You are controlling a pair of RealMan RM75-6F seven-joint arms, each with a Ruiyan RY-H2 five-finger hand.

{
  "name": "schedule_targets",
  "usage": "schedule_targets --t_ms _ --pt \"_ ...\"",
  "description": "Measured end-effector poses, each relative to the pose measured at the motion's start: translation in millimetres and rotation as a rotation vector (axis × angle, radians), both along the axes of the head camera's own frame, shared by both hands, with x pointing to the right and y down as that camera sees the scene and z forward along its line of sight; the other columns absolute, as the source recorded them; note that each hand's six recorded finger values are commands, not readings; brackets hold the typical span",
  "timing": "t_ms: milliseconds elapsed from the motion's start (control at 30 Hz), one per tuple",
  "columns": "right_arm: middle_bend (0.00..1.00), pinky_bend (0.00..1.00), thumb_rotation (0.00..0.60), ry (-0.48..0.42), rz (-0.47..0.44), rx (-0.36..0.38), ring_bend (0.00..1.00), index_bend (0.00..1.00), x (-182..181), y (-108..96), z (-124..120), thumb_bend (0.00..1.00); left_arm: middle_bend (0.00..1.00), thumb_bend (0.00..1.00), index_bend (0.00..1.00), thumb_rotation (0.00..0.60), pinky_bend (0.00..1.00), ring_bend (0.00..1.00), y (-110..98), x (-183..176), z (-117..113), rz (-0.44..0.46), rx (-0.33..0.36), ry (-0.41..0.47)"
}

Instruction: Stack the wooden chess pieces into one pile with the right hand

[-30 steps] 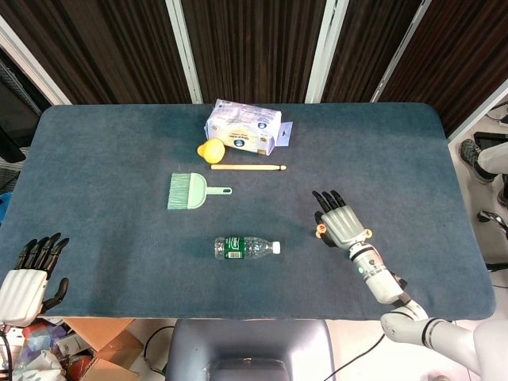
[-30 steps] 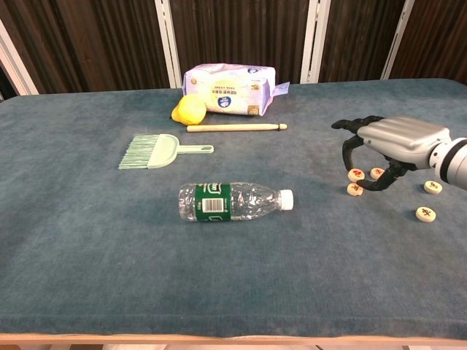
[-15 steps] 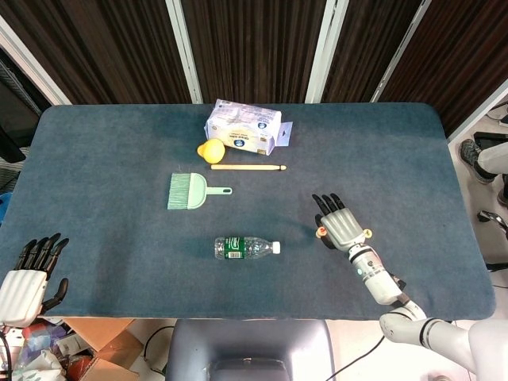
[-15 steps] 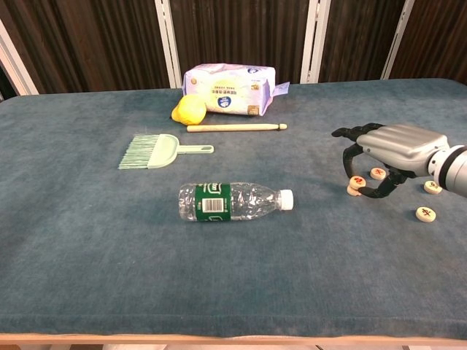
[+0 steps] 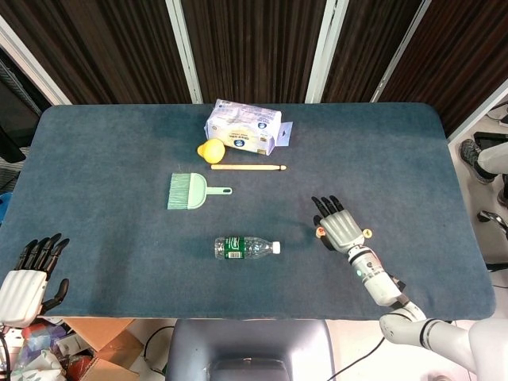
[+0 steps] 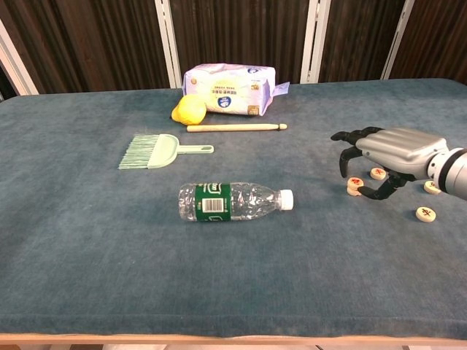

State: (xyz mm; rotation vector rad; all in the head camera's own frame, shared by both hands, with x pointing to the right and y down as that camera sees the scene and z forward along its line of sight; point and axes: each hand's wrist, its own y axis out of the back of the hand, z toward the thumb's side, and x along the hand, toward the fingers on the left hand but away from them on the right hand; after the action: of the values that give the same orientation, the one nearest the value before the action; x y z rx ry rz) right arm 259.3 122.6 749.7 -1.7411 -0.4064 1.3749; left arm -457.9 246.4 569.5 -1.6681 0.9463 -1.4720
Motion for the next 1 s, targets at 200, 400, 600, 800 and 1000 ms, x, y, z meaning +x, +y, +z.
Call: schedule_targets --t_ms 200,400,600,800,1000 --pt "0.04 0.00 0.600 -0.003 -0.004 0.008 0.00 0.41 3 1 -6 0.52 0.00 0.50 0.00 0.600 0.00 0.00 0 0 -1 -0.002 -0.001 0.004" --pt "0.03 0.00 0.600 -0.005 0.006 0.045 0.00 0.41 16 2 -22 0.52 0.00 0.50 0.00 0.600 0.00 0.00 0 1 0 0.002 0.000 0.003" --pt "0.03 0.00 0.600 -0.015 0.006 0.036 0.00 0.41 20 9 -26 0.52 0.00 0.50 0.00 0.600 0.00 0.00 1 1 0 0.003 -0.001 0.002" --pt "0.02 0.00 0.600 -0.024 -0.037 0.077 0.00 0.41 38 36 -46 0.48 0.00 0.50 0.00 0.600 0.00 0.00 1 0 -1 0.002 0.004 -0.002" --pt "0.02 0.00 0.600 0.008 -0.037 0.061 0.00 0.41 78 79 -61 0.48 0.00 0.50 0.00 0.600 0.00 0.00 1 1 -1 0.003 0.002 -0.002"
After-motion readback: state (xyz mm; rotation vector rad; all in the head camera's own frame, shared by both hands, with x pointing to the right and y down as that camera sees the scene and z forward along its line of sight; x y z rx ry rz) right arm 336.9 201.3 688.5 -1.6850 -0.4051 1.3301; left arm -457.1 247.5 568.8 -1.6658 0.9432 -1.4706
